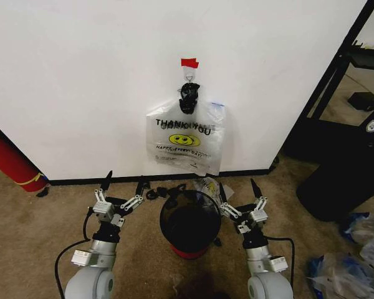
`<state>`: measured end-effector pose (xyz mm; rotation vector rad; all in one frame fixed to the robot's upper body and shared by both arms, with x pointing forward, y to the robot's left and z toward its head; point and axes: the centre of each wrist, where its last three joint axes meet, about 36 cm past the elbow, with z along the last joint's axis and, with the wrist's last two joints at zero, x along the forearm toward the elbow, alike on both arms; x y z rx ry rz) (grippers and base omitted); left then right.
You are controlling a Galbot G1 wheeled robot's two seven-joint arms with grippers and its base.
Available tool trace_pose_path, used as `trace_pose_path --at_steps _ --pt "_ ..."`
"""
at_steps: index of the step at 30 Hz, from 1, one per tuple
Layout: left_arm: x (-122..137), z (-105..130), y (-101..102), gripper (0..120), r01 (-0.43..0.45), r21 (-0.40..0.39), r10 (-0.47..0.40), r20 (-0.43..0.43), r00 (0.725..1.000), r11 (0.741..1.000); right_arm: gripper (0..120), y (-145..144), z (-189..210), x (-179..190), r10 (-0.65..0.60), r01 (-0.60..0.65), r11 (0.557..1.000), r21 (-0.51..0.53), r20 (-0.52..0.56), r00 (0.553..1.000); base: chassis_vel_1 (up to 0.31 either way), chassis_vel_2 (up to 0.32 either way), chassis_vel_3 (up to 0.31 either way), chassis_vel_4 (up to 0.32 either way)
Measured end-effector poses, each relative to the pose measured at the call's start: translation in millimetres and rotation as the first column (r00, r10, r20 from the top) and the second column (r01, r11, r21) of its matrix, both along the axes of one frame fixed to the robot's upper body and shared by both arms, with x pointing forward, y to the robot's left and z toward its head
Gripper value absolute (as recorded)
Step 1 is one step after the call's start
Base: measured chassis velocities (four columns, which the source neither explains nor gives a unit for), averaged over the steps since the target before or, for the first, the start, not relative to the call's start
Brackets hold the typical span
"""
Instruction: Pick up the garbage bag from the wall and place it over the trash bin.
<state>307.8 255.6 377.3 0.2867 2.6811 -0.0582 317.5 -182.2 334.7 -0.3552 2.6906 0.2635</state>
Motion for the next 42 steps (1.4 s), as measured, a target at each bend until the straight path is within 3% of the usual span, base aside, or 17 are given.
trace_pose_path --at_steps 3,7,8,13,22,29,36,42 --pt "-2 -3 -2 100 0.003 0.001 -0.003 0.0 1.0 1.0 100 16 3 14 0.096 -0.085 0.971 0.222 -0.038 0.995 0.0 0.0 0.0 0.0" --pt "-2 -8 -6 100 0.015 0.013 -0.015 -0.009 1.0 1.0 100 39 17 40 0.235 -0.188 0.879 0.438 -0.055 0.97 0.0 0.0 0.0 0.0" --pt "-2 -8 -6 100 0.015 0.013 -0.015 -0.009 1.0 1.0 100 39 17 40 0.235 -0.188 0.879 0.438 -0.055 0.97 0.0 0.0 0.0 0.0" --pt "2 -9 -4 100 0.017 0.027 -0.017 -0.009 1.0 0.999 100 59 55 84 0.395 -0.308 0.738 0.6 -0.014 0.919 0.0 0.0 0.0 0.0" --pt "6 -15 6 100 0.003 0.045 -0.002 -0.019 1.0 0.999 100 55 67 154 0.448 -0.358 0.691 0.628 0.016 0.894 0.0 0.0 0.0 0.0" --pt "16 -23 5 100 -0.001 0.04 0.002 -0.026 1.0 0.999 100 72 75 220 0.547 -0.482 0.603 0.636 0.11 0.83 0.0 0.0 0.0 0.0" --pt "17 -25 10 100 -0.006 0.051 0.008 -0.031 1.0 0.999 100 92 77 251 0.574 -0.521 0.587 0.62 0.135 0.807 0.0 0.0 0.0 0.0" --pt "18 -26 12 100 -0.01 0.053 0.012 -0.028 1.0 0.999 100 99 73 269 0.569 -0.512 0.598 0.617 0.122 0.813 0.0 0.0 0.0 0.0"
